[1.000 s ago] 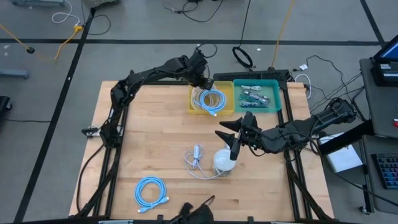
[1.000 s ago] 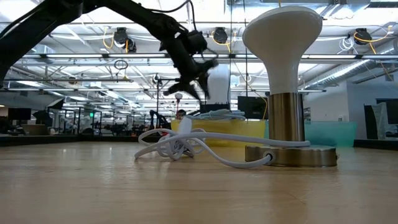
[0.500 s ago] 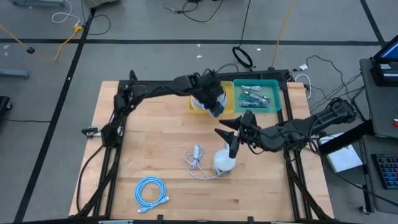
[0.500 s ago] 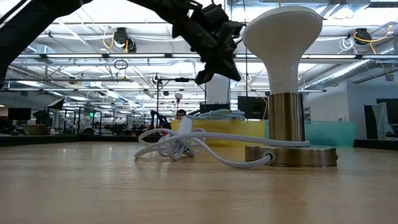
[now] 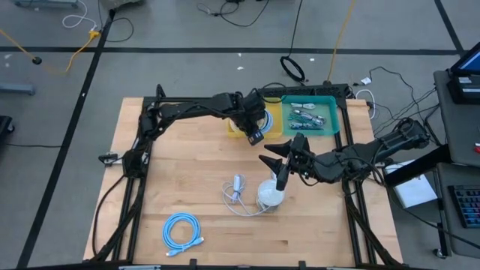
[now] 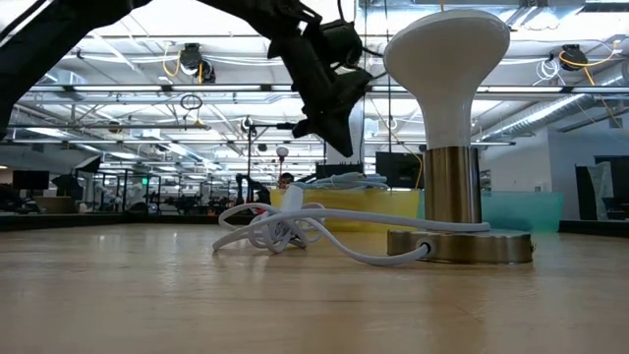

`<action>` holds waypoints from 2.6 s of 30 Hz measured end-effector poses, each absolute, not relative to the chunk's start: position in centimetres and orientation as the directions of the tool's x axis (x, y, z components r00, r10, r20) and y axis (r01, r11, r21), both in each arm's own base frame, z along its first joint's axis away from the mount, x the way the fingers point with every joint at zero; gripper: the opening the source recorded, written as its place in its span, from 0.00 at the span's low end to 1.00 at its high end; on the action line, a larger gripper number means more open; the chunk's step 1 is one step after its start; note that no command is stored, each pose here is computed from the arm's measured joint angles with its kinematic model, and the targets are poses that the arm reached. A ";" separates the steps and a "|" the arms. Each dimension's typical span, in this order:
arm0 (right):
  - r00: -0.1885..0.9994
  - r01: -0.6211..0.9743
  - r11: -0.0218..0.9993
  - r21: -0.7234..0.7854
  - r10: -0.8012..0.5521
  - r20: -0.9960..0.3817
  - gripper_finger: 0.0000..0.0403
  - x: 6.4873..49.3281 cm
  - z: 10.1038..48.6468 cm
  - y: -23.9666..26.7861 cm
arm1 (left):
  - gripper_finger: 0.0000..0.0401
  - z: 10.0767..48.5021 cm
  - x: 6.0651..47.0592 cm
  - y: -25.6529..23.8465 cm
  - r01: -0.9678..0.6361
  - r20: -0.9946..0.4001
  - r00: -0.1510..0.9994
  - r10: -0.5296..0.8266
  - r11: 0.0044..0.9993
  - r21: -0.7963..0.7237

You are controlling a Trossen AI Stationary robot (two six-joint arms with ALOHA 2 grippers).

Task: Pick & Place USB Port
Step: Put the top blue HDMI cable into the yellow bin

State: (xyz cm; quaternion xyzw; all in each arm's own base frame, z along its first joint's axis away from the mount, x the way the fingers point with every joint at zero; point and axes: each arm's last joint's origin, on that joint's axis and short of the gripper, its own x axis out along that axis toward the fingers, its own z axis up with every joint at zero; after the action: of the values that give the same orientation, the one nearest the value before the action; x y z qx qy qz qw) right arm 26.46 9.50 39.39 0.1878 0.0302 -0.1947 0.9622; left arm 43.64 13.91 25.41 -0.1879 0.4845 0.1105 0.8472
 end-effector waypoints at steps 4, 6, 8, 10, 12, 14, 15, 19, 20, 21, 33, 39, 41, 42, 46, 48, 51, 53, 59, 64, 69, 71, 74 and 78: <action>0.922 0.386 0.853 0.351 -0.363 -0.130 0.47 26.5 39.4 9.5 | 0.00 24.8 43.9 13.7 -0.347 -0.867 0.499 -0.013 0.913 -0.213; 0.923 0.385 0.853 0.353 -0.363 -0.128 0.47 26.5 39.4 9.5 | 0.00 24.5 44.0 13.6 -0.341 -0.870 0.493 -0.018 0.916 -0.212; 0.923 0.384 0.852 0.356 -0.363 -0.126 0.47 26.5 39.5 9.5 | 0.00 23.9 44.4 13.6 -0.336 -0.870 0.494 -0.014 0.919 -0.205; 0.923 0.383 0.852 0.356 -0.363 -0.126 0.47 26.5 39.5 9.5 | 0.00 23.5 44.5 13.8 -0.339 -0.869 0.495 -0.010 0.919 -0.204; 0.923 0.383 0.851 0.359 -0.363 -0.126 0.47 26.5 39.5 9.5 | 0.00 23.1 44.6 14.0 -0.346 -0.875 0.483 -0.011 0.916 -0.203; 0.923 0.384 0.851 0.359 -0.363 -0.126 0.47 26.5 39.5 9.5 | 0.00 22.9 44.8 14.0 -0.344 -0.870 0.492 -0.010 0.916 -0.205; 0.923 0.384 0.851 0.359 -0.363 -0.126 0.47 26.5 39.5 9.5 | 0.00 22.6 44.8 14.1 -0.346 -0.874 0.486 -0.010 0.916 -0.203; 0.923 0.384 0.849 0.364 -0.363 -0.126 0.47 26.5 39.5 9.5 | 0.00 21.7 45.1 14.3 -0.354 -0.884 0.468 0.010 0.918 -0.177; 0.923 0.384 0.848 0.365 -0.363 -0.126 0.47 26.5 39.5 9.5 | 0.00 21.6 45.1 14.3 -0.357 -0.886 0.463 0.019 0.919 -0.167; 0.923 0.384 0.848 0.365 -0.363 -0.126 0.47 26.5 39.5 9.5 | 0.00 21.5 45.2 14.4 -0.360 -0.885 0.465 0.034 0.920 -0.154; 0.923 0.385 0.849 0.361 -0.364 -0.129 0.47 26.5 39.4 9.5 | 0.00 21.5 45.1 15.3 -0.384 -0.879 0.466 0.096 0.918 -0.103; 0.923 0.386 0.852 0.354 -0.364 -0.129 0.47 26.5 39.4 9.5 | 0.00 21.5 44.7 16.5 -0.413 -0.877 0.467 0.108 0.904 -0.109; 0.923 0.385 0.853 0.353 -0.363 -0.129 0.47 26.5 39.4 9.5 | 0.00 21.5 44.5 17.2 -0.430 -0.877 0.466 0.115 0.896 -0.111; 0.923 0.385 0.853 0.353 -0.363 -0.129 0.47 26.5 39.4 9.5 | 0.00 21.5 44.3 17.7 -0.443 -0.877 0.465 0.122 0.890 -0.111; 0.923 0.385 0.853 0.352 -0.363 -0.129 0.47 26.5 39.4 9.5 | 0.00 21.5 43.7 19.3 -0.487 -0.873 0.470 0.133 0.864 -0.130; 0.923 0.385 0.853 0.352 -0.363 -0.130 0.47 26.5 39.4 9.5 | 0.00 21.5 43.4 20.0 -0.500 -0.871 0.473 0.134 0.854 -0.140; 0.923 0.385 0.853 0.351 -0.363 -0.130 0.47 26.5 39.4 9.5 | 0.00 21.5 43.1 20.6 -0.509 -0.871 0.476 0.120 0.845 -0.162; 0.922 0.386 0.853 0.351 -0.363 -0.132 0.47 26.5 39.4 9.5 | 0.00 21.6 43.1 20.6 -0.486 -0.860 0.505 0.072 0.847 -0.215; 0.922 0.386 0.852 0.355 -0.363 -0.133 0.47 26.4 39.4 9.5 | 0.00 22.4 44.3 17.9 -0.302 -0.797 0.585 -0.150 0.872 -0.386; 0.922 0.386 0.851 0.354 -0.363 -0.133 0.47 26.4 39.4 9.5 | 0.00 21.9 44.6 14.3 -0.180 -0.851 0.485 -0.202 0.929 -0.323; 0.922 0.386 0.852 0.355 -0.363 -0.133 0.47 26.4 39.4 9.5 | 0.00 21.5 44.7 12.0 -0.116 -0.914 0.392 -0.104 0.980 -0.162; 0.922 0.387 0.851 0.355 -0.363 -0.133 0.47 26.5 39.4 9.5 | 0.00 21.5 44.7 11.8 -0.117 -0.924 0.379 -0.056 0.987 -0.107; 0.922 0.386 0.851 0.355 -0.363 -0.133 0.47 26.4 39.4 9.5 | 0.00 21.4 44.6 12.3 -0.137 -0.936 0.352 0.023 0.990 -0.027; 0.922 0.386 0.850 0.358 -0.363 -0.133 0.47 26.5 39.4 9.5 | 0.00 21.4 44.2 13.7 -0.170 -0.936 0.349 0.050 0.985 -0.011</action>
State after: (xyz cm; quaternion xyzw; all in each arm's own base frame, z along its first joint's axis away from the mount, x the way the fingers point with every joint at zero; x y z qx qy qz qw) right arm 26.46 9.51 39.37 0.1926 0.0303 -0.1948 0.9613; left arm 44.15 13.73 21.44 -0.0528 0.5667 0.0670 0.8195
